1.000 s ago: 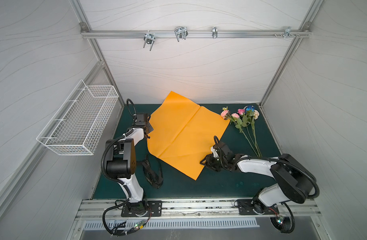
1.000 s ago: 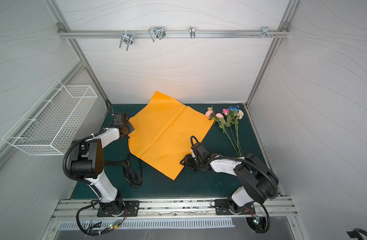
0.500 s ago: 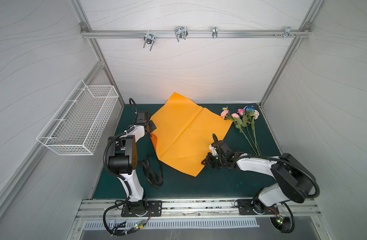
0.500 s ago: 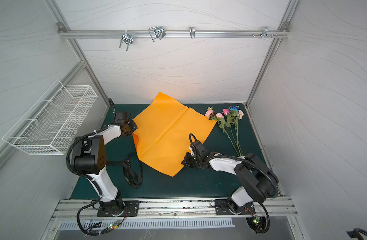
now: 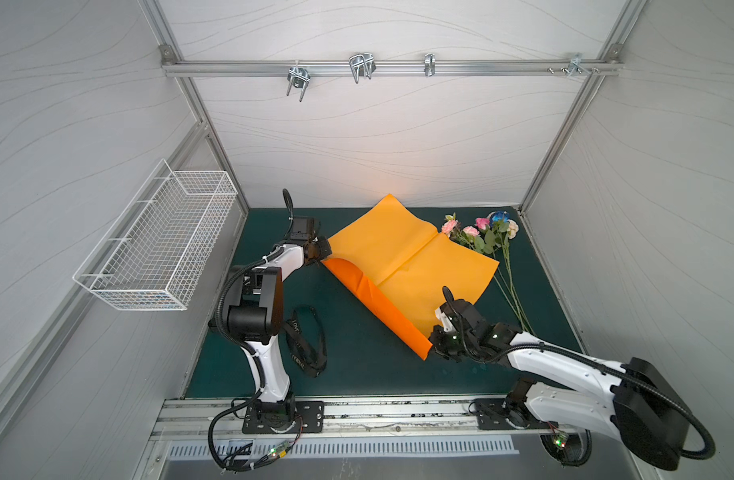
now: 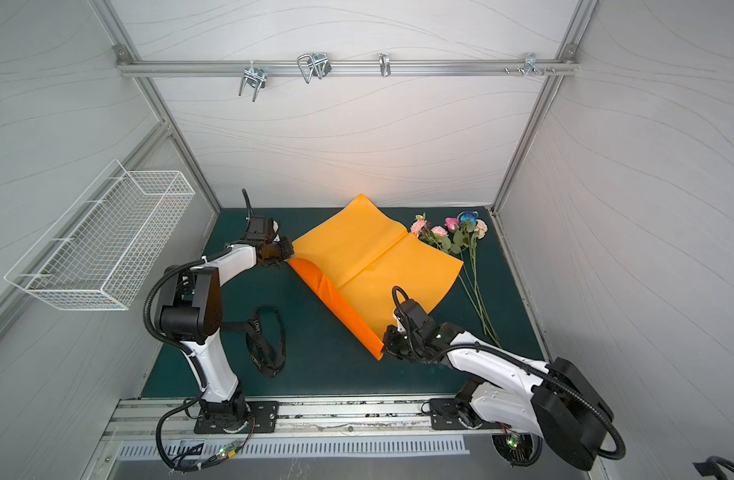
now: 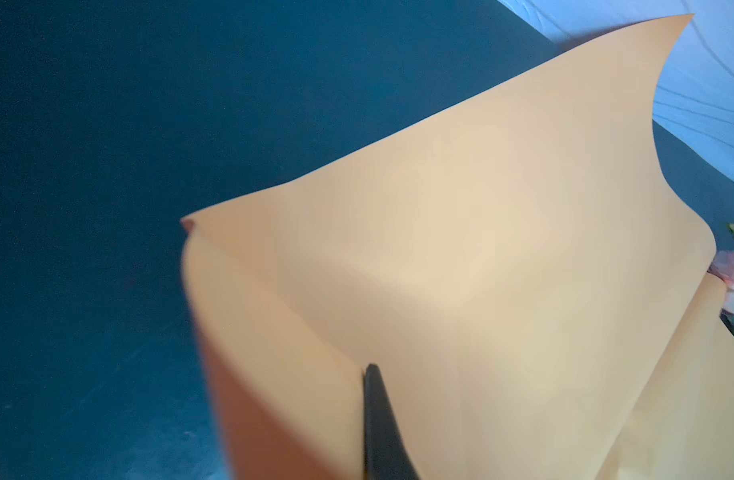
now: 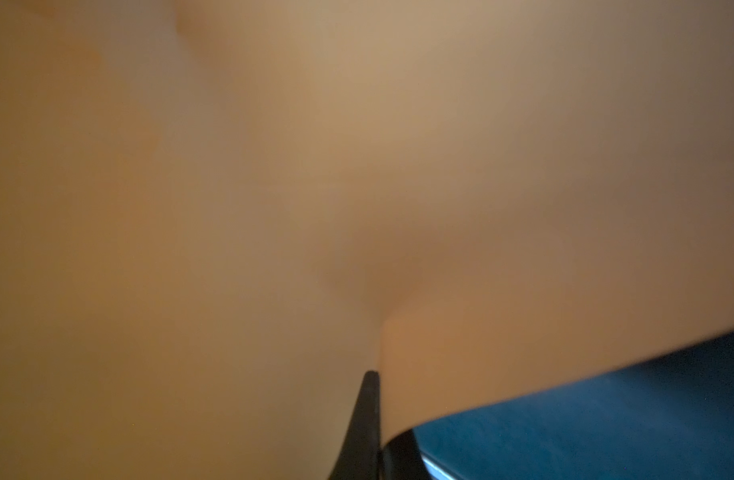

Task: Tie the bouquet of fake flowers

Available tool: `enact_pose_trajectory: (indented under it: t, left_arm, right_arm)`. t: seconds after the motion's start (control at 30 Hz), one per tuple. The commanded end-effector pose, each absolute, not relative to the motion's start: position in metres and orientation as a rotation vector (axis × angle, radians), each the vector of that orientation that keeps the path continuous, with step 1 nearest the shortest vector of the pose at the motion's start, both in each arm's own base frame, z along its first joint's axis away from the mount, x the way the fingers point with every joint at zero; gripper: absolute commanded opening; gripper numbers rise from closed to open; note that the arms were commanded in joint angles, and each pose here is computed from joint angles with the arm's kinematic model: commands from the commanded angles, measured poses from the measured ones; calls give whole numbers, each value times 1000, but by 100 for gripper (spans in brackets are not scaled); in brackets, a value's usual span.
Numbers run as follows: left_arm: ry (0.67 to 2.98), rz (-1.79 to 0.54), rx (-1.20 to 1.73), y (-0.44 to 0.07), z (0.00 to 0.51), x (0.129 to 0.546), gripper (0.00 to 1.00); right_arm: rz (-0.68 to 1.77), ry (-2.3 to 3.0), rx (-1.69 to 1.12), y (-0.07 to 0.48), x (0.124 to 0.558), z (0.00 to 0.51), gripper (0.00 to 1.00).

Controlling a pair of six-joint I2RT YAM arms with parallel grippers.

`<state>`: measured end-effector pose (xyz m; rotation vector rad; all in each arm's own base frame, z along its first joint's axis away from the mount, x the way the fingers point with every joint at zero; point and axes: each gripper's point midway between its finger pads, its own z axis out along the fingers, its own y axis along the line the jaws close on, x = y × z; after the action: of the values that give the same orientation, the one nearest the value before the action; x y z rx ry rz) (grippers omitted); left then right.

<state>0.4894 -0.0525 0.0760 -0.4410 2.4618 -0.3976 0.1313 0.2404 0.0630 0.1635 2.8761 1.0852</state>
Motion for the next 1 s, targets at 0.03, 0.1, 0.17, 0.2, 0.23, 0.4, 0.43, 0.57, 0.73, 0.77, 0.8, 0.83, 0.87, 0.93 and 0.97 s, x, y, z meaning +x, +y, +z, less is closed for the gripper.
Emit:
enact_pose_trajectory:
  t: [0.03, 0.1, 0.17, 0.2, 0.23, 0.4, 0.43, 0.57, 0.73, 0.77, 0.8, 0.83, 0.87, 0.93, 0.97]
  left_arm:
    - [2432, -390, -440, -49, 85, 495, 0]
    - [2436, -394, -435, -49, 85, 494, 0]
    - [2439, -401, -436, -50, 85, 493, 0]
    - [2440, -403, -440, -50, 85, 492, 0]
    - [2443, -398, -446, -50, 82, 491, 0]
    - [2464, -393, -461, -49, 74, 487, 0]
    - [2465, -392, -461, -48, 74, 487, 0]
    - [2465, -373, -469, -45, 72, 489, 0]
    - [2469, -380, -466, -46, 73, 494, 0]
    - [2470, -381, -467, -46, 73, 494, 0]
    - [2470, -384, -469, -46, 73, 495, 0]
    - [2471, -390, -468, -47, 73, 495, 0]
    - [2473, -390, -469, -47, 73, 495, 0]
    - [2477, -399, -471, -48, 72, 495, 14]
    - [2479, -403, -472, -49, 73, 494, 25]
  right_arm:
    - [997, 2964, 215, 227, 112, 57, 0]
    - [973, 2987, 201, 225, 108, 55, 0]
    - [938, 3015, 190, 223, 106, 51, 5]
    - [926, 3022, 182, 223, 106, 50, 10]
    - [911, 3026, 176, 223, 106, 48, 24]
    - [774, 3021, 115, 217, 117, 53, 53]
    - [724, 3012, 90, 213, 120, 56, 58]
    - [536, 2945, 30, 187, 138, 76, 67]
    - [462, 2846, 98, 150, 169, 108, 68]
    - [447, 2820, 124, 142, 177, 115, 68]
    - [437, 2787, 150, 134, 187, 124, 68]
    - [418, 2756, 180, 124, 197, 132, 68]
    - [405, 2730, 202, 117, 206, 138, 68]
    - [357, 2670, 293, 94, 230, 151, 68]
    - [331, 2646, 329, 83, 240, 156, 68]
